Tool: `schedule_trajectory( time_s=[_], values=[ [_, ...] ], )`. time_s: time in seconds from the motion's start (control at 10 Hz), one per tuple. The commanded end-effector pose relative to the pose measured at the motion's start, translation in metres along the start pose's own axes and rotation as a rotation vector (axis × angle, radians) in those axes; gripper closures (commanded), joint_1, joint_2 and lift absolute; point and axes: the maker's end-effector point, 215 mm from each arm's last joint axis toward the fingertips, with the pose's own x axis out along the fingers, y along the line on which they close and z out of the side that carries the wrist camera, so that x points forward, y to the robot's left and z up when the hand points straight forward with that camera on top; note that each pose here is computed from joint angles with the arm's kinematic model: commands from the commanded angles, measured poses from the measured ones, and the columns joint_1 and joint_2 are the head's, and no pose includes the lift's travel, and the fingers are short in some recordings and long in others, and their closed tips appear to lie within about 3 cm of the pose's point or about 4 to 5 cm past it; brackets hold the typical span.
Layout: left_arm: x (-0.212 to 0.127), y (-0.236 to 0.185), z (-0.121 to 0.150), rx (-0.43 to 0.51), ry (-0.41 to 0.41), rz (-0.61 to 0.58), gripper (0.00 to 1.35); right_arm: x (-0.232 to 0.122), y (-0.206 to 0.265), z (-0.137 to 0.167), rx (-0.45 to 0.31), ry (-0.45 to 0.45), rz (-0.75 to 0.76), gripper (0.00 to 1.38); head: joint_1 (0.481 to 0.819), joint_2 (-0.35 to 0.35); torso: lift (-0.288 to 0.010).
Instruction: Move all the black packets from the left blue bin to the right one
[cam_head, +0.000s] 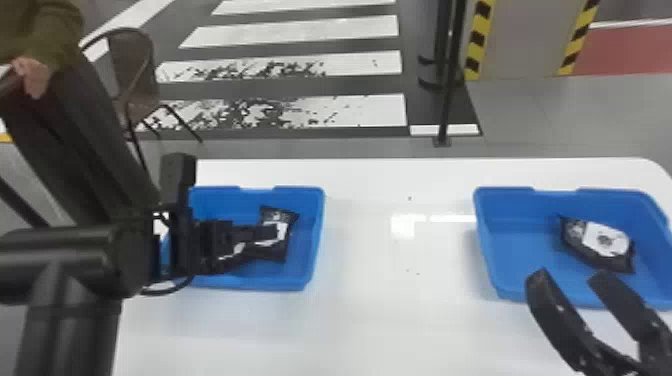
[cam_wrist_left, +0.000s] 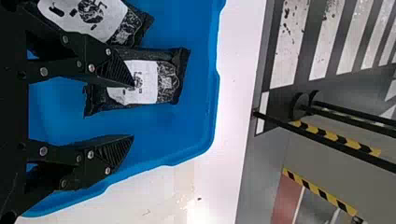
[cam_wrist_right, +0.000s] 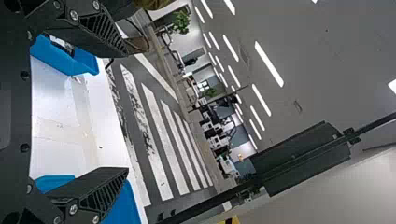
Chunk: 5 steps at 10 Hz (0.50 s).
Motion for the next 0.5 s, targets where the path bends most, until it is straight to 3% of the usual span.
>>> schedule_trajectory(
  time_s=[0.0,0.4],
  values=[
    [0.003,-0.003,0.002,0.011,0.069,0.026,0.13,0.002,0.002,-0.003,0.008,0.003,0.007,0.16,0.695,0.150,-0.140],
    [0.032,0.019,0.009,-0.017,0.173,0.111,0.13,0.002,0.001,-0.006,0.020,0.007,0.009,0.16,0.695,0.155,-0.140]
  ],
)
